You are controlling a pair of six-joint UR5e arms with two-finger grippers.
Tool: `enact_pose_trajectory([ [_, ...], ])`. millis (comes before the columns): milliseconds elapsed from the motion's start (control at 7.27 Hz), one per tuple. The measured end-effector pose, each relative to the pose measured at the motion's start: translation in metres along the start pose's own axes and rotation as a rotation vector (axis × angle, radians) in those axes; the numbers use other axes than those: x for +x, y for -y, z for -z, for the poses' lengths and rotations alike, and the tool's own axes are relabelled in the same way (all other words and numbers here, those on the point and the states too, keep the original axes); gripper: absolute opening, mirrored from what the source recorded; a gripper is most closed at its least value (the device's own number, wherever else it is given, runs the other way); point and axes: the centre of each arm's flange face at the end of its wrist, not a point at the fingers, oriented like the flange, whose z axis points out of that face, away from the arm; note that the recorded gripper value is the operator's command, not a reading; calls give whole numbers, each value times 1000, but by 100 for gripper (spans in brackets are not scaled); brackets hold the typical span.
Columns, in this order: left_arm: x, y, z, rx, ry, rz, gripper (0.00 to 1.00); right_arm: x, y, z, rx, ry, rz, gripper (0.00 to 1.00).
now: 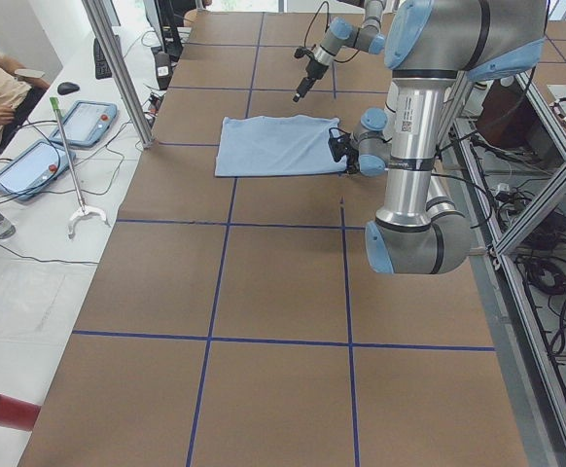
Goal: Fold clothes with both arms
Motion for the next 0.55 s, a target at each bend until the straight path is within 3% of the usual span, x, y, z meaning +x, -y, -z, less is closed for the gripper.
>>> enact_pose_trajectory([
  [413, 1, -3, -4, -3, 2, -3, 57, 0, -1, 0, -1, -1, 1, 100],
  [550, 1, -4, -5, -4, 5, -4, 50, 0, -1, -1, -1, -2, 0, 100],
])
